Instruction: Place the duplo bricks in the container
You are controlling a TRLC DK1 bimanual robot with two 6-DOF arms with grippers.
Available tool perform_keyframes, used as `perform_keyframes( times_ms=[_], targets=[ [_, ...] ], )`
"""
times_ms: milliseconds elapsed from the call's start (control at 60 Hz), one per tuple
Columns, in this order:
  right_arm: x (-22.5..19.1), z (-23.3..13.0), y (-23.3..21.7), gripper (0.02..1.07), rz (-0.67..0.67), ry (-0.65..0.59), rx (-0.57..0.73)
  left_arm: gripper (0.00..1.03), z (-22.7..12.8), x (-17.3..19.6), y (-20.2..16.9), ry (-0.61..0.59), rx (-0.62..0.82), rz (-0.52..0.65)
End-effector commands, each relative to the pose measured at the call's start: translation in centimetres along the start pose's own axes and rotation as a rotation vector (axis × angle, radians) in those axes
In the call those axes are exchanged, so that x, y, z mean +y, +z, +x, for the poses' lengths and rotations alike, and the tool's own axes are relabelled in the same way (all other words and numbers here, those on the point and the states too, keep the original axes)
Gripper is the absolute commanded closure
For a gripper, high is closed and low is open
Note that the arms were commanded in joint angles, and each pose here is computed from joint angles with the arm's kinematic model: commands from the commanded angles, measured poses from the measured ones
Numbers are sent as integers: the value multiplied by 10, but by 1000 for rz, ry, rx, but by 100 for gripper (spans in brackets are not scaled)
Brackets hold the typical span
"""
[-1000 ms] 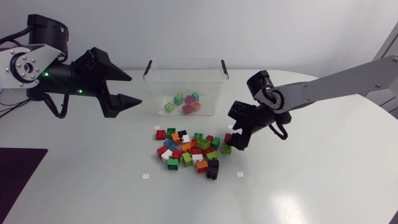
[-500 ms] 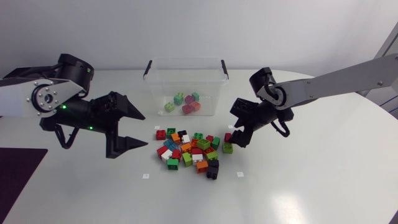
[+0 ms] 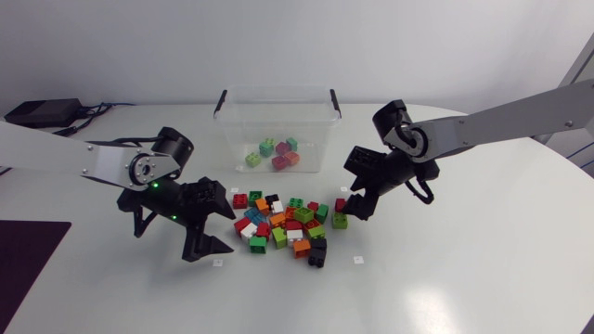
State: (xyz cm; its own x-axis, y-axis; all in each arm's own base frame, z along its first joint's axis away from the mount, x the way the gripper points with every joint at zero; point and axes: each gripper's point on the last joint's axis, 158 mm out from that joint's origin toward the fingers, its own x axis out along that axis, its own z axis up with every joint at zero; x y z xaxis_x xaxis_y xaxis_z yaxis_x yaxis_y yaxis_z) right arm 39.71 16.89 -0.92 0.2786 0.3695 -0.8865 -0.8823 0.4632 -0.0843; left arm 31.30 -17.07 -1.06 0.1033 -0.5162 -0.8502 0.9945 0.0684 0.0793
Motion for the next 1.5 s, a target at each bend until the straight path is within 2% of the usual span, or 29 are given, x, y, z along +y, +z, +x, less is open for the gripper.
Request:
perform_keyframes(
  times_ms=[0,217,717,950,1033,1283,1400,1483],
  targets=[
    [0,-9,6,16,-31,-6,-18,11,7,13,3,21,1,26],
    [-9,-6,10,16,-30,-15,-23,12,22,37,-6,80,17,-8],
    [-19,5,5,16,-18,-7,-8,12,22,70,-10,153,10,-57],
    [1,5,16,17,-20,14,-6,12,28,58,-6,124,12,-52],
    [7,9,19,21,-6,17,3,12,30,54,-3,117,12,-47],
    [0,24,7,21,87,-71,102,12,29,52,-2,116,11,-46],
    [-5,31,0,31,142,-93,132,12,29,51,-2,116,11,-46],
    [-8,36,-5,33,187,-100,153,12,28,50,-2,115,10,-46]
  ],
)
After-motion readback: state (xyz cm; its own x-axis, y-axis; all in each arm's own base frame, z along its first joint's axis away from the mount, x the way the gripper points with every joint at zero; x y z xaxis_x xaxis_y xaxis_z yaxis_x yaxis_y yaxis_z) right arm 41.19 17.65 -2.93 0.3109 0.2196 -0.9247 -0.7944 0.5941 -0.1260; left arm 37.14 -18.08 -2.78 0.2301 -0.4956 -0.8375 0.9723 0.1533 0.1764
